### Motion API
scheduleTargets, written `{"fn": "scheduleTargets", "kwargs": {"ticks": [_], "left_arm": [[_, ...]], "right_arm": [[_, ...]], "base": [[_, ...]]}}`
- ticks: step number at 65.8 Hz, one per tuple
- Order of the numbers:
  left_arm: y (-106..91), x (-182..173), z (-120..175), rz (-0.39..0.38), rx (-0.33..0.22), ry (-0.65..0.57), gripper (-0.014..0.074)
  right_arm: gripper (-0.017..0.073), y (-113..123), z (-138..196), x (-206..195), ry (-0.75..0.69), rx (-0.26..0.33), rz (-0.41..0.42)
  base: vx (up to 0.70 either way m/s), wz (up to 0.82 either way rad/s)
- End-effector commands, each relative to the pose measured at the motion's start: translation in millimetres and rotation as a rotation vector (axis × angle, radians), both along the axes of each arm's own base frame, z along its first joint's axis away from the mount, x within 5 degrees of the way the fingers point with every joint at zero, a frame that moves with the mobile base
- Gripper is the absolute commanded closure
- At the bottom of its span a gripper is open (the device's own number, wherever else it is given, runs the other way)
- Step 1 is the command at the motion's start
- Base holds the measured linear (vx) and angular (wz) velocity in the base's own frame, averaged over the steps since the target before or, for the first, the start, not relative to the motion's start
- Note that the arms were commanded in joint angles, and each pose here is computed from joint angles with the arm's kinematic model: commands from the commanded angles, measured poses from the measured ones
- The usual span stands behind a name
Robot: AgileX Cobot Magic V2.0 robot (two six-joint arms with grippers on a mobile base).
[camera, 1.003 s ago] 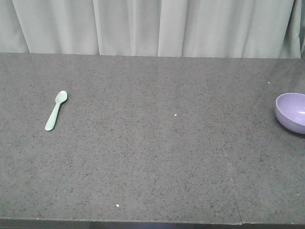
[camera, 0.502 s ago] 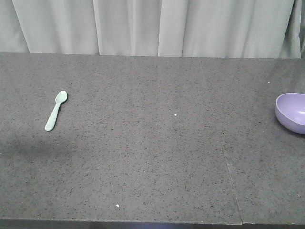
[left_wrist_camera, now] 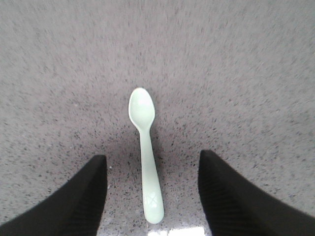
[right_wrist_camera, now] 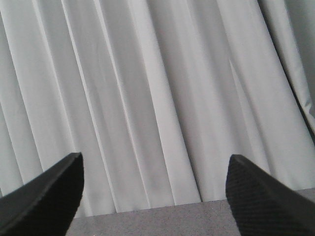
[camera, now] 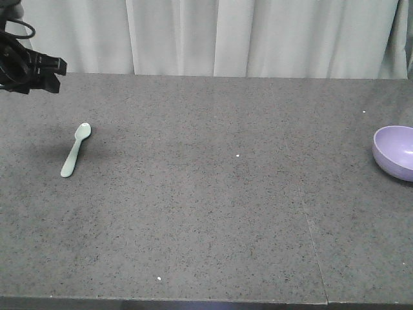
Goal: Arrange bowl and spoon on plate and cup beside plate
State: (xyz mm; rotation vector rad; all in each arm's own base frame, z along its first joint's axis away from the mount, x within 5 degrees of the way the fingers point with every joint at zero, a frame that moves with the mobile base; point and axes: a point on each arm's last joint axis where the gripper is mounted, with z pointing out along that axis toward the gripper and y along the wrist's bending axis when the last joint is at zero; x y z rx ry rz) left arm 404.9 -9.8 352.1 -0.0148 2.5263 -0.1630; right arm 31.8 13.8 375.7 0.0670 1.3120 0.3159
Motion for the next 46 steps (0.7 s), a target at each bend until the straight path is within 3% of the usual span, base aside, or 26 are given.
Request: {"fn": "scheduleTargets", "kwargs": {"ticks": [1,46], "left_arm": [[-3.2,4,14,-0.002,-0.018,-0.06,0.02],[-8.7,38,-66,-0.02,0.022,0.16,0.02]], "right_arm": [[-0.0022,-3,12,0,-0.051,0.005,-0.03],[-0.0022,-2,12,0,-0.044,0.004,-0.025]], "base": [[0.0,0.0],[0.0,0.0]]}}
